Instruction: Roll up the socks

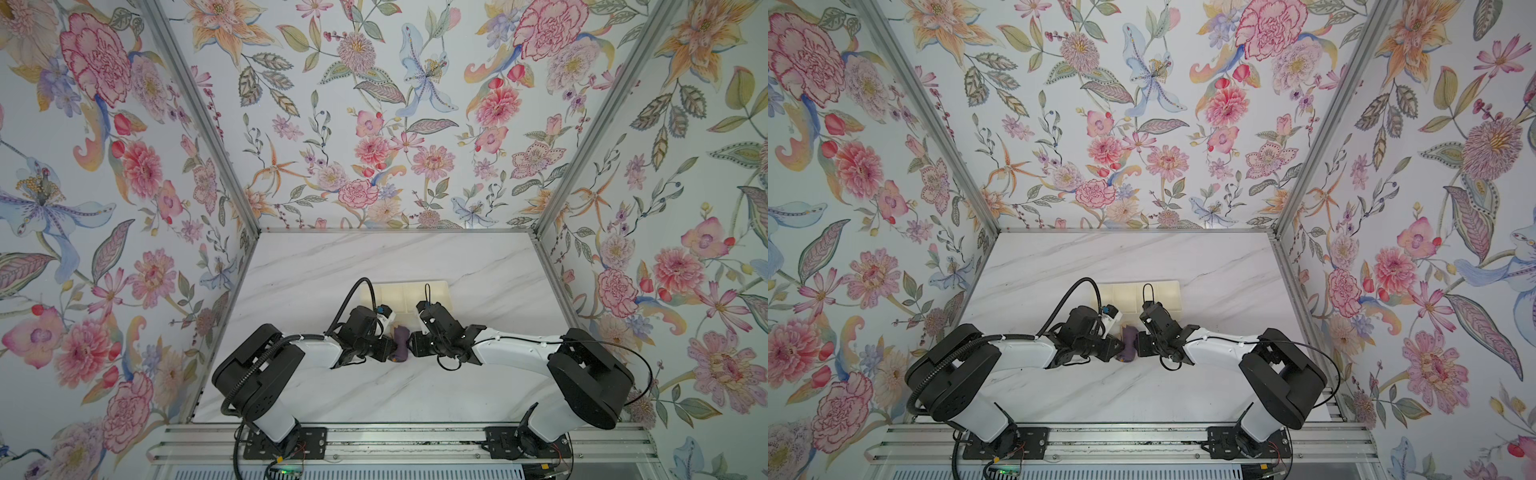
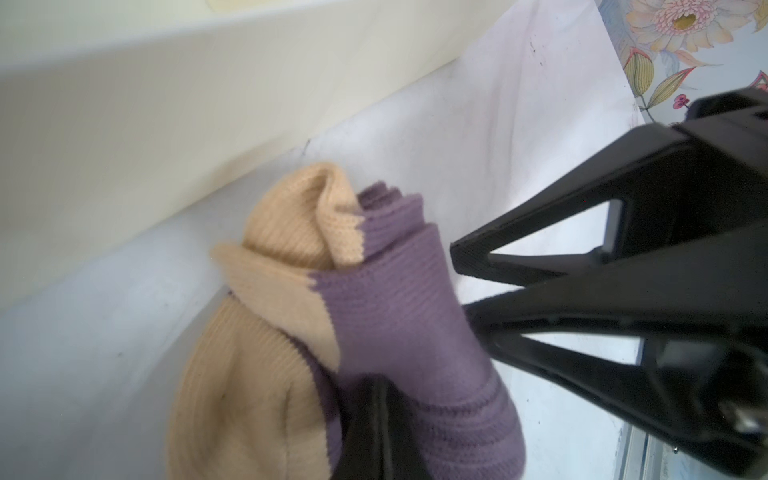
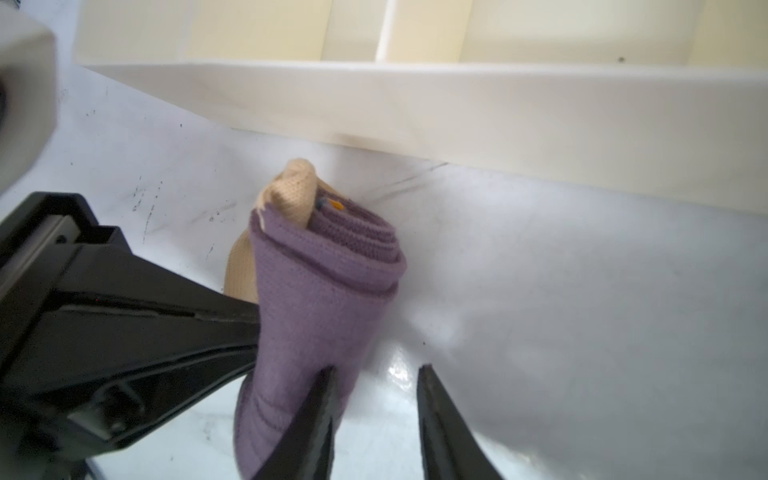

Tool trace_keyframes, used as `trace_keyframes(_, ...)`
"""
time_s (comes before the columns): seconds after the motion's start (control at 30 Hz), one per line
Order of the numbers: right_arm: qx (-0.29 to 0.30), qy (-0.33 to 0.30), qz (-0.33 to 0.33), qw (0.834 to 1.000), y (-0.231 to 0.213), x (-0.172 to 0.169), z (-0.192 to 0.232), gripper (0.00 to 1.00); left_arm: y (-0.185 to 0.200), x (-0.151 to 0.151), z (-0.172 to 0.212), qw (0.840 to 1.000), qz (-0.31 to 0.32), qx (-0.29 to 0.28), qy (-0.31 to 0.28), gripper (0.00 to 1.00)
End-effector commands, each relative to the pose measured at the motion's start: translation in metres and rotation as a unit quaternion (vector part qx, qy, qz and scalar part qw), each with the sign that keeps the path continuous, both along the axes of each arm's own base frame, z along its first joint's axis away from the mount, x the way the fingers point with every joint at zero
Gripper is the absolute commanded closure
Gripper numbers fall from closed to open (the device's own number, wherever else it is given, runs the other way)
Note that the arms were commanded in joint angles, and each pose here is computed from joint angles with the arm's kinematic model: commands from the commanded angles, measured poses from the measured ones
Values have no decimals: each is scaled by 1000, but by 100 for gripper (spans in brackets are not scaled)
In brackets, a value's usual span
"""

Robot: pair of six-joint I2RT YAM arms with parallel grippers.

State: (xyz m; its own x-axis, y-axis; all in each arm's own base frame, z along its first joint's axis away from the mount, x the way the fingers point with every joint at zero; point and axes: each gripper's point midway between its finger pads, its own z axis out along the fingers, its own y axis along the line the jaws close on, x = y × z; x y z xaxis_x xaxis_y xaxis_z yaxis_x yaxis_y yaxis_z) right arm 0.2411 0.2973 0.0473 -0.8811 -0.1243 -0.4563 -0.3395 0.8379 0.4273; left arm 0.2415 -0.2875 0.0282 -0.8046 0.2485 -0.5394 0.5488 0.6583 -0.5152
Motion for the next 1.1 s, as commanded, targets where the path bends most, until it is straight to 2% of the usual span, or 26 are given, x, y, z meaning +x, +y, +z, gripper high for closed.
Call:
trace_keyframes(0.0, 67, 5, 30, 997, 25, -6, 14, 65, 30, -25, -40, 995, 5, 79, 60, 100)
trace_keyframes(0.2, 88, 16, 35, 995, 32, -5, 11, 65, 37, -24, -40, 994, 9, 85, 61, 100)
trace_keyframes(0.5, 79, 33, 34, 996, 36, -4, -5, 65, 42, -25, -40, 994, 10, 87, 62, 100)
trace_keyframes(0.67, 74, 32, 37, 996, 38, -3, -8, 69, 43, -27, -42, 994, 5, 88, 67, 100)
trace_keyframes(0.77, 52, 28, 46, 997, 39, -4, -9, 71, 46, -27, -43, 993, 3, 98, 67, 100)
trace_keyframes(0.9, -8, 32, 62, 998, 38, -9, -18, 71, 54, -23, -43, 991, 4, 120, 63, 100)
trace_keyframes(1.07, -68, 42, 92, 993, 43, -19, -31, 71, 56, -20, -41, 991, 7, 120, 60, 100)
